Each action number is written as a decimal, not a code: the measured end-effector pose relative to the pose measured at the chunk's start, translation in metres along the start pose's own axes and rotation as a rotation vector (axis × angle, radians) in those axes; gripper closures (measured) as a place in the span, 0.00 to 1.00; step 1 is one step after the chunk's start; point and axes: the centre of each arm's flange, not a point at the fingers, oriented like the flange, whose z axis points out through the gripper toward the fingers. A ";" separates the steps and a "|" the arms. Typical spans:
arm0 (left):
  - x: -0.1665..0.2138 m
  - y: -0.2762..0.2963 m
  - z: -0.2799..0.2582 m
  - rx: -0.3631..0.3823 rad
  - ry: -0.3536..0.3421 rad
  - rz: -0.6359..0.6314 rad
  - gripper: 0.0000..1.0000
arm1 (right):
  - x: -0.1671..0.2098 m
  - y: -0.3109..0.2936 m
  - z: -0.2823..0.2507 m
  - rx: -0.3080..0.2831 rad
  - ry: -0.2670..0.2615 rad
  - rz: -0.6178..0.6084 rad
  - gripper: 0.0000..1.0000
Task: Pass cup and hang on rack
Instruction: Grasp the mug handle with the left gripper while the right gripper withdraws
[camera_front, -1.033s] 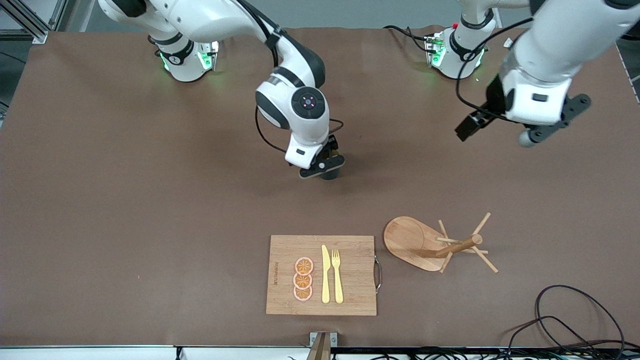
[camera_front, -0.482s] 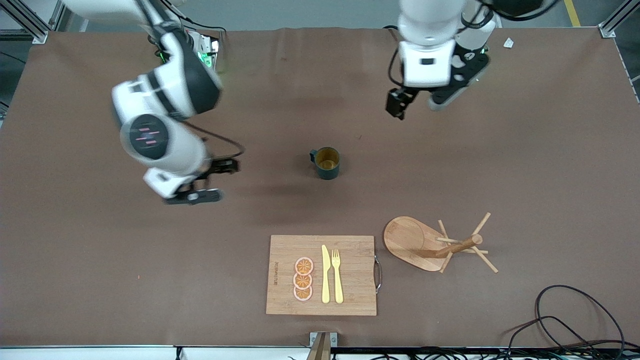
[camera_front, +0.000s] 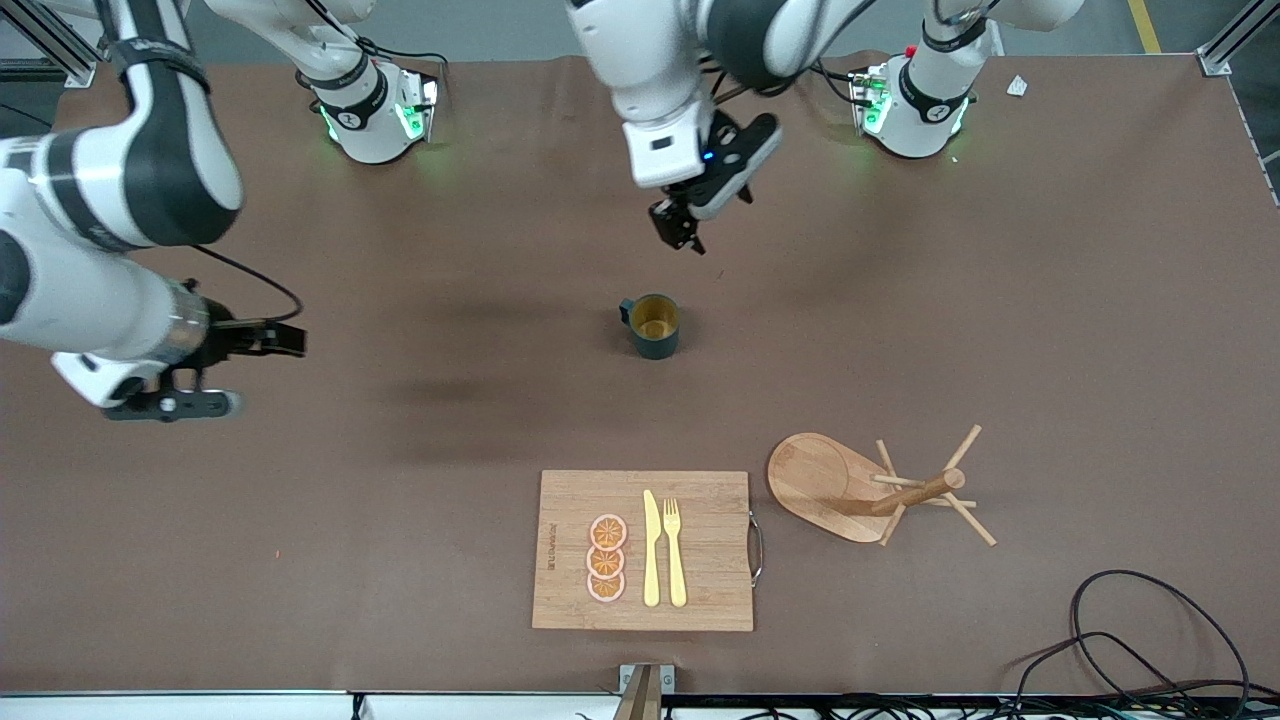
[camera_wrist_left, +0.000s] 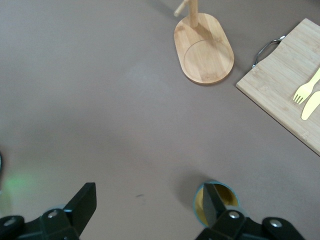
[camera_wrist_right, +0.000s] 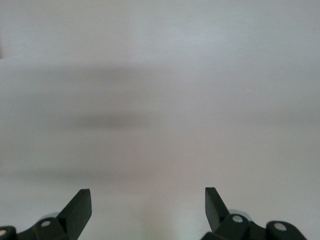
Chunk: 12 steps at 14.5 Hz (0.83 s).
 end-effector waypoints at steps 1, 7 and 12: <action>-0.027 0.007 0.012 -0.001 0.039 -0.001 0.08 | -0.004 0.019 -0.007 -0.004 0.009 0.025 0.00; -0.134 0.050 0.084 -0.050 0.188 -0.086 0.00 | -0.035 0.048 -0.048 -0.003 0.041 0.069 0.00; -0.184 0.092 0.145 -0.163 0.257 -0.156 0.00 | -0.051 0.046 -0.070 -0.001 0.054 0.066 0.00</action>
